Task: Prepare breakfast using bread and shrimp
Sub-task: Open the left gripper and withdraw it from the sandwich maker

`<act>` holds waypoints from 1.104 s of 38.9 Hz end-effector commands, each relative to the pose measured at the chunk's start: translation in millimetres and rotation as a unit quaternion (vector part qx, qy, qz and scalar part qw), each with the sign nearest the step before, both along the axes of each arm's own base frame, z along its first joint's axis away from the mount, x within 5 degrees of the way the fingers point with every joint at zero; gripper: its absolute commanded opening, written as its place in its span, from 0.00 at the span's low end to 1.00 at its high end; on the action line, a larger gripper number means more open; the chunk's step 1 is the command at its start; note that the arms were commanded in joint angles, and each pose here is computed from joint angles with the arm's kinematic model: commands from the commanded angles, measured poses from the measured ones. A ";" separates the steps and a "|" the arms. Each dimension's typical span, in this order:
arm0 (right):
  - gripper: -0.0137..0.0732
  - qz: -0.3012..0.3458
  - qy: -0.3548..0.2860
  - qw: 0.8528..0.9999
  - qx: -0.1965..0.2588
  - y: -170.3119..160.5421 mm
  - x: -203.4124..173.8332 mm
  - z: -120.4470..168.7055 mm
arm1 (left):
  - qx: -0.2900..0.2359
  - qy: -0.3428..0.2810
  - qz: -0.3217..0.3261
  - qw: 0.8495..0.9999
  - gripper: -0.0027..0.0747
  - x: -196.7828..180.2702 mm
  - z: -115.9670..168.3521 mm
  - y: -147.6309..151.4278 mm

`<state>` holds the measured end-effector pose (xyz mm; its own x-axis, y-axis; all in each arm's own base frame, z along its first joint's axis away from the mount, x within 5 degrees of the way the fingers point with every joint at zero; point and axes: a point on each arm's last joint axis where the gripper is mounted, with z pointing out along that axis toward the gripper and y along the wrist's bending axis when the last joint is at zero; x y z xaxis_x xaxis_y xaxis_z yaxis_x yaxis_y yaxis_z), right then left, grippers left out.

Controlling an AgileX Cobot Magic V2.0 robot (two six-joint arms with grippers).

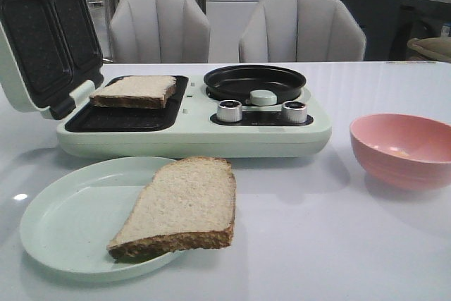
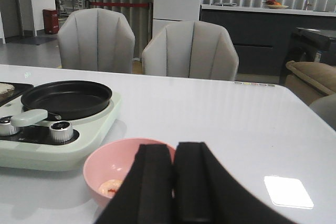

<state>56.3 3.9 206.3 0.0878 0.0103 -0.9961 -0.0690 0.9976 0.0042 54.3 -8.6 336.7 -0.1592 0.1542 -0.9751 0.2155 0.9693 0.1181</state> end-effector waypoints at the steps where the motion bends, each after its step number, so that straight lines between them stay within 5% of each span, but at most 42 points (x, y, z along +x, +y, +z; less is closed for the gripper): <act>1: 0.33 -0.001 -0.062 0.998 -0.003 0.0 -4.0 14.2 | -0.025 -0.039 -0.006 0.999 0.76 -4.1 0.9 -0.5; 15: 0.33 -0.001 -0.062 0.998 -0.003 0.0 -4.0 14.2 | -0.044 -0.078 -0.040 0.995 0.76 -18.9 -34.2 0.2; 43: 0.33 0.002 -0.093 0.995 0.023 -0.5 -6.8 27.3 | -0.050 -0.096 -0.057 0.992 0.76 -19.1 -38.1 -1.3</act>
